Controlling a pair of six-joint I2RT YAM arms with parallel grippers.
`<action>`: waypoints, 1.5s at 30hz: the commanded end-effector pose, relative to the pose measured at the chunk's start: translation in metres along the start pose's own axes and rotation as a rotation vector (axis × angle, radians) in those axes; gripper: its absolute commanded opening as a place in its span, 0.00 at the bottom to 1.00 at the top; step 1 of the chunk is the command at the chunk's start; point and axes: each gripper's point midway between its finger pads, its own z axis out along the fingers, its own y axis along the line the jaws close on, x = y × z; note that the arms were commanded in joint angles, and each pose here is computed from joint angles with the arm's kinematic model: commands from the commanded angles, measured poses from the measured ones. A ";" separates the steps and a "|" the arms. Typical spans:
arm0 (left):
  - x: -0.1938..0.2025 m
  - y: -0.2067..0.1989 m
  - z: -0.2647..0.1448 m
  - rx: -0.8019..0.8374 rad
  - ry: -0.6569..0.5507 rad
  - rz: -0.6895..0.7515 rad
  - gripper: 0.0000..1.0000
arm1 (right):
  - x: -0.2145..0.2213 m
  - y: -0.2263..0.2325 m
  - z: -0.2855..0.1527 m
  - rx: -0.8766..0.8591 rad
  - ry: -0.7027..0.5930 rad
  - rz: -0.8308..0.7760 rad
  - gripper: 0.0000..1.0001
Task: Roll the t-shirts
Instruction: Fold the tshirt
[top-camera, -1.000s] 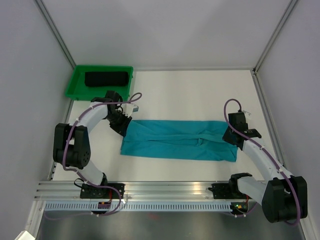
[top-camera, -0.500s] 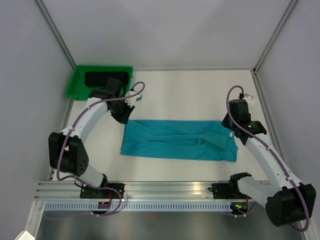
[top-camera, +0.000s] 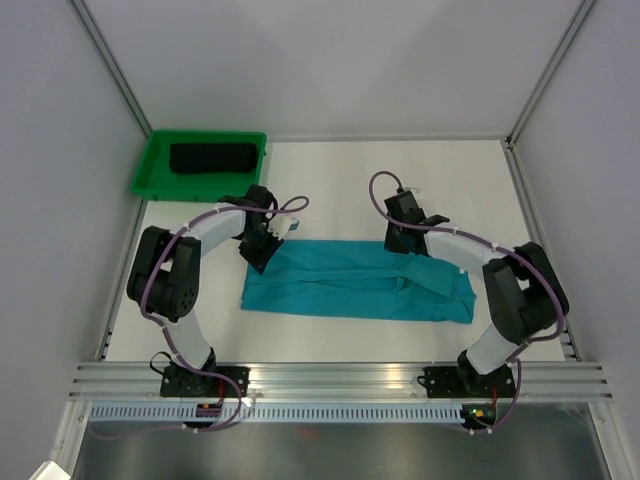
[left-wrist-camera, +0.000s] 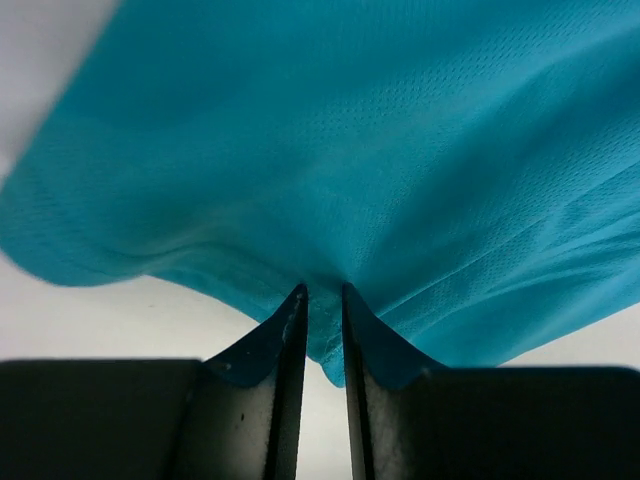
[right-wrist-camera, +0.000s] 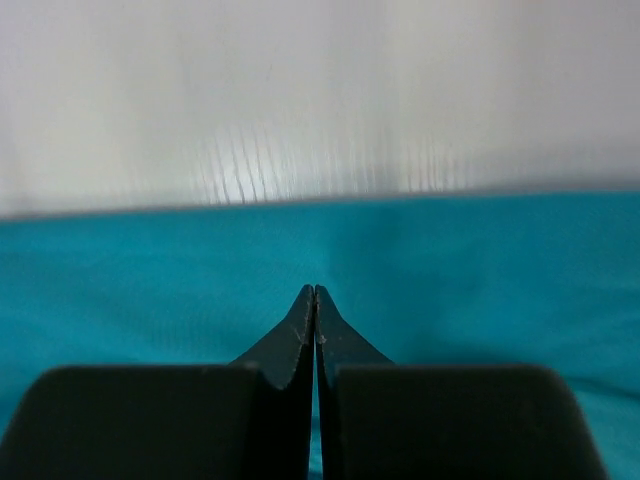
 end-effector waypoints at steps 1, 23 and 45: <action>0.016 -0.002 0.013 -0.009 0.049 -0.040 0.25 | -0.029 0.011 0.021 0.003 -0.070 0.034 0.00; 0.015 -0.009 -0.014 0.014 -0.023 0.032 0.24 | -0.057 -0.013 0.060 0.061 -0.039 0.015 0.00; 0.002 -0.002 0.003 0.004 -0.040 -0.010 0.26 | 0.042 -0.048 0.007 0.066 0.063 0.031 0.00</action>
